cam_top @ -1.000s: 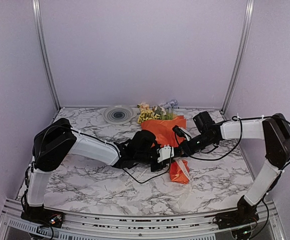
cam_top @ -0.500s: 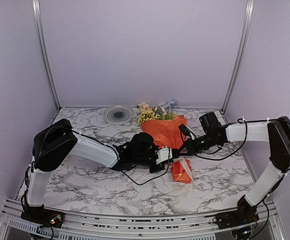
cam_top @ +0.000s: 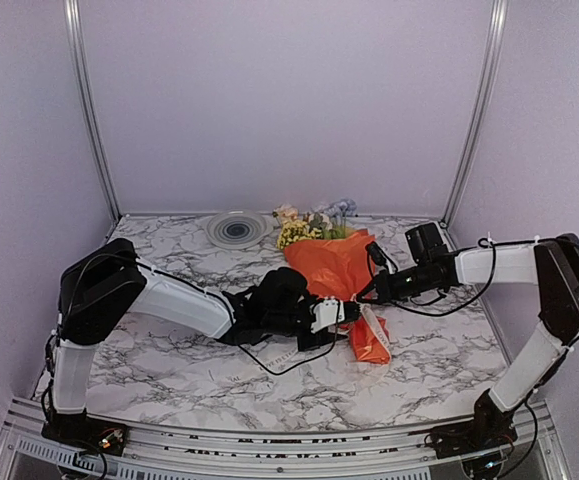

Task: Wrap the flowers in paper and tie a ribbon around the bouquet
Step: Cross the ribbon over the folded bouquet.

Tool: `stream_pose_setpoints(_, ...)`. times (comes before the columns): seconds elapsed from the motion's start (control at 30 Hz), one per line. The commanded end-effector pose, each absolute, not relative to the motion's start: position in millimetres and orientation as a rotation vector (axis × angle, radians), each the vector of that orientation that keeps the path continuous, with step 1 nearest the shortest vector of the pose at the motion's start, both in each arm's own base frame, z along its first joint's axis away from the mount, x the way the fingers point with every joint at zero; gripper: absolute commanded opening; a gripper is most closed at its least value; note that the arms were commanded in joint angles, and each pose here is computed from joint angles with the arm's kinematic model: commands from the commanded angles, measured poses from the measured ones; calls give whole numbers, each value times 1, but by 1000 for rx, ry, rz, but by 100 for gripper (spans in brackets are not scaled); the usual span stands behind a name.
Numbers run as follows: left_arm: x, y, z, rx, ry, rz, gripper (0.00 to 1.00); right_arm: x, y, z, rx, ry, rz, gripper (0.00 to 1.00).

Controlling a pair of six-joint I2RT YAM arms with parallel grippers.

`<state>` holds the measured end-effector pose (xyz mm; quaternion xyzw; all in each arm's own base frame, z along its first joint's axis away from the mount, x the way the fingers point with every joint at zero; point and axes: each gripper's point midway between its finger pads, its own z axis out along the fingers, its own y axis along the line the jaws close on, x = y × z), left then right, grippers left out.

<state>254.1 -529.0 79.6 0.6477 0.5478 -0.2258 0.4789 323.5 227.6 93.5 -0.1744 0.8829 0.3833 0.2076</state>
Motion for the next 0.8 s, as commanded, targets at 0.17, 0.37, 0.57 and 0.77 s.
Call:
stream_pose_setpoints(0.17, 233, -526, 129, 1542, 1282, -609, 46, 325, 239, 100, -526, 2404, 1094, 0)
stream_pose_setpoints(0.37, 262, -509, 176, 1367, 1316, -1051, 38, 318, 242, 97, -559, 2400, 1099, 0)
stream_pose_setpoints(0.57, 334, -513, 165, 1102, 1502, -940, 11, 316, 247, 101, -584, 2379, 1106, 0)
stream_pose_setpoints(0.77, 325, -527, 128, 1154, 1590, -1030, 30, 314, 248, 103, -596, 2369, 1099, 0)
